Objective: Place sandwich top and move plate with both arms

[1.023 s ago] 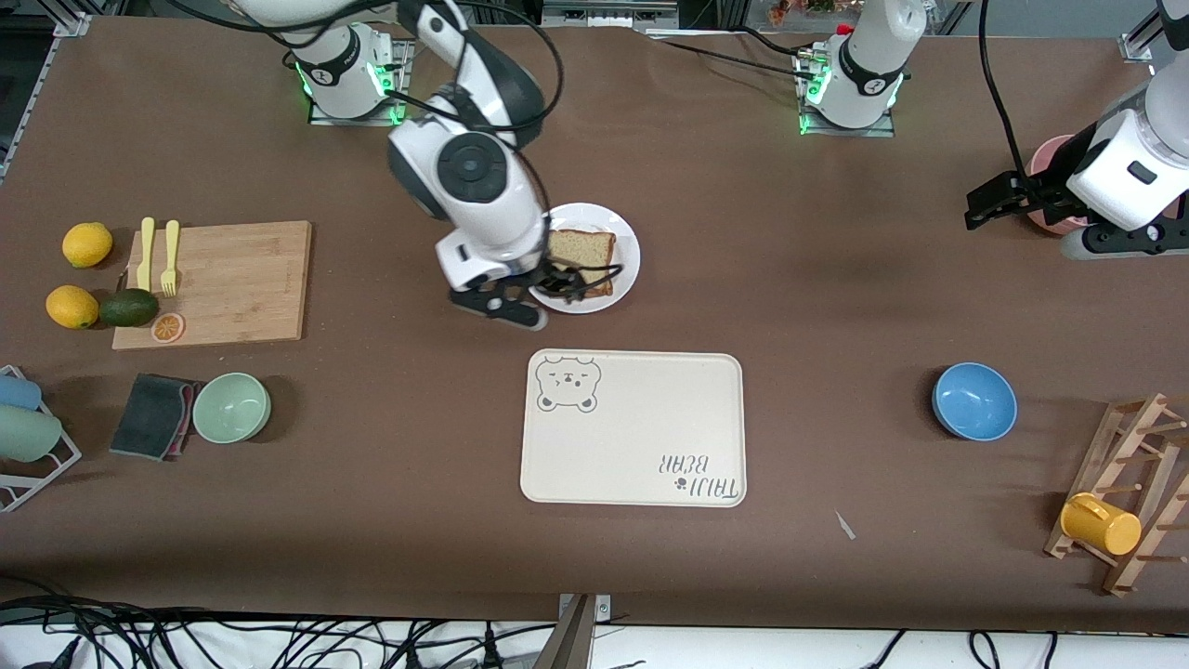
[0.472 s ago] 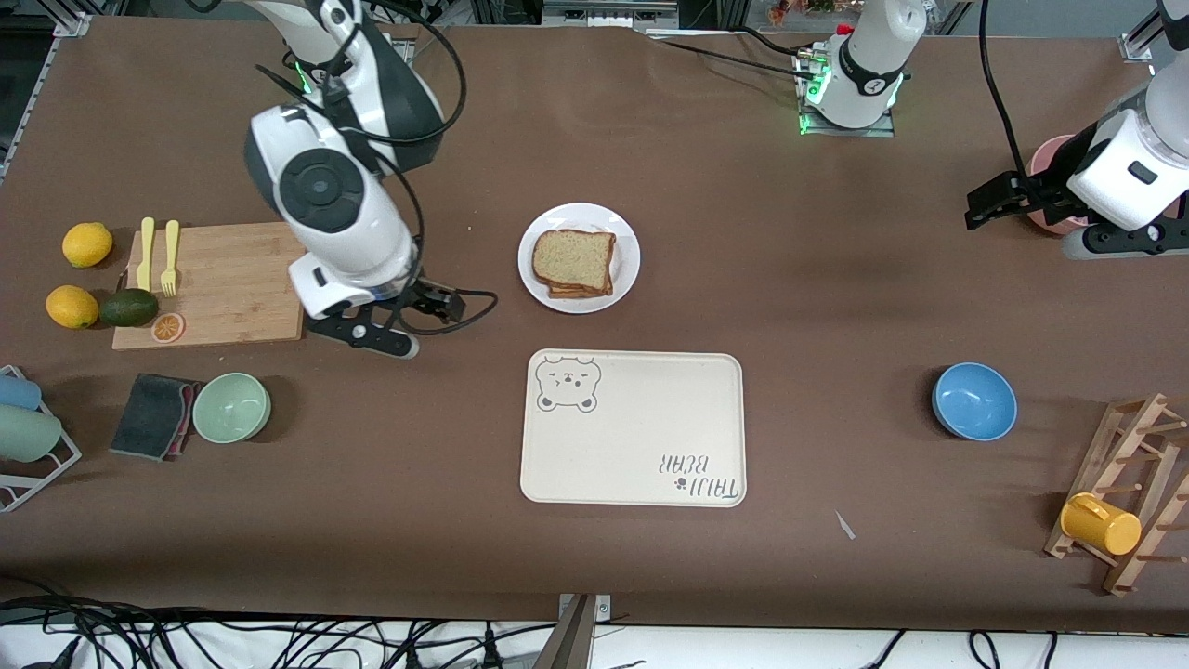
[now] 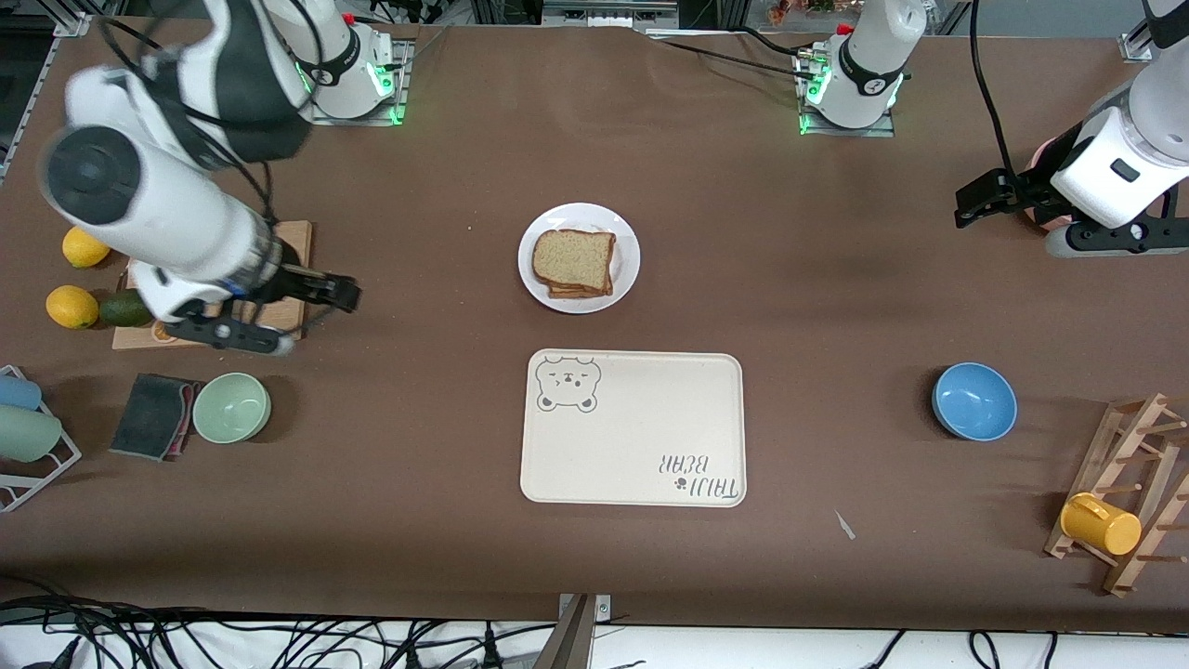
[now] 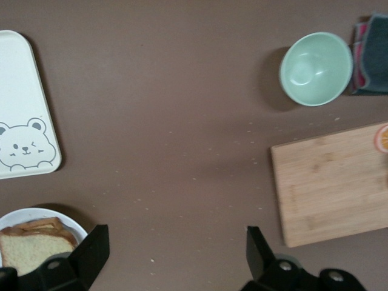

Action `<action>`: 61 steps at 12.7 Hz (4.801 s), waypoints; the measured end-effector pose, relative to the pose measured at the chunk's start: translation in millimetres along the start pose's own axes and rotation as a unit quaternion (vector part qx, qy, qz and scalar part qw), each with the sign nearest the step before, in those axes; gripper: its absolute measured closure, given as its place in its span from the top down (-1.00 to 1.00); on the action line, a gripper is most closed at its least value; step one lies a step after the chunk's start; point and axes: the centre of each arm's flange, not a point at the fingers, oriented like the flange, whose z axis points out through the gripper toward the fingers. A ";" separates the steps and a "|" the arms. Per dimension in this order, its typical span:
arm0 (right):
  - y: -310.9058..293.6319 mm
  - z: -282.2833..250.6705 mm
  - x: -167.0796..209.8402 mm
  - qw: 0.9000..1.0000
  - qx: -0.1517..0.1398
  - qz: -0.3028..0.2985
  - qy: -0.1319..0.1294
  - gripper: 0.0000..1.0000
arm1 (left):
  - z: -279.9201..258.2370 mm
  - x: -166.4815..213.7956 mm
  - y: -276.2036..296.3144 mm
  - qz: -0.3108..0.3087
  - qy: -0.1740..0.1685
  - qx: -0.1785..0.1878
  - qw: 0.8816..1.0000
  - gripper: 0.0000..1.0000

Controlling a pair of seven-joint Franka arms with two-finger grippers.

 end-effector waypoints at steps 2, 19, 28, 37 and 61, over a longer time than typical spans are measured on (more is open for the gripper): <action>33.8 -17.0 -2.4 1.000 -0.003 -0.012 -0.005 1.00 | 0.0 0.1 -0.7 -0.001 0.000 0.000 1.000 1.00; 164.3 -71.9 -44.9 0.999 0.028 -0.011 0.009 1.00 | 0.3 0.0 -4.2 -0.004 -0.003 0.000 1.000 1.00; 146.9 -78.7 -58.5 0.999 0.026 -0.028 0.009 1.00 | 0.4 0.1 -5.2 -0.005 -0.003 0.000 1.000 1.00; 148.1 -79.5 -51.2 0.998 0.028 -0.041 0.035 1.00 | 0.3 0.3 -6.4 -0.006 -0.003 0.000 1.000 1.00; 136.1 -108.8 -66.2 0.992 0.031 -0.107 0.053 1.00 | 1.3 -1.2 -3.2 -0.003 -0.008 0.001 1.000 1.00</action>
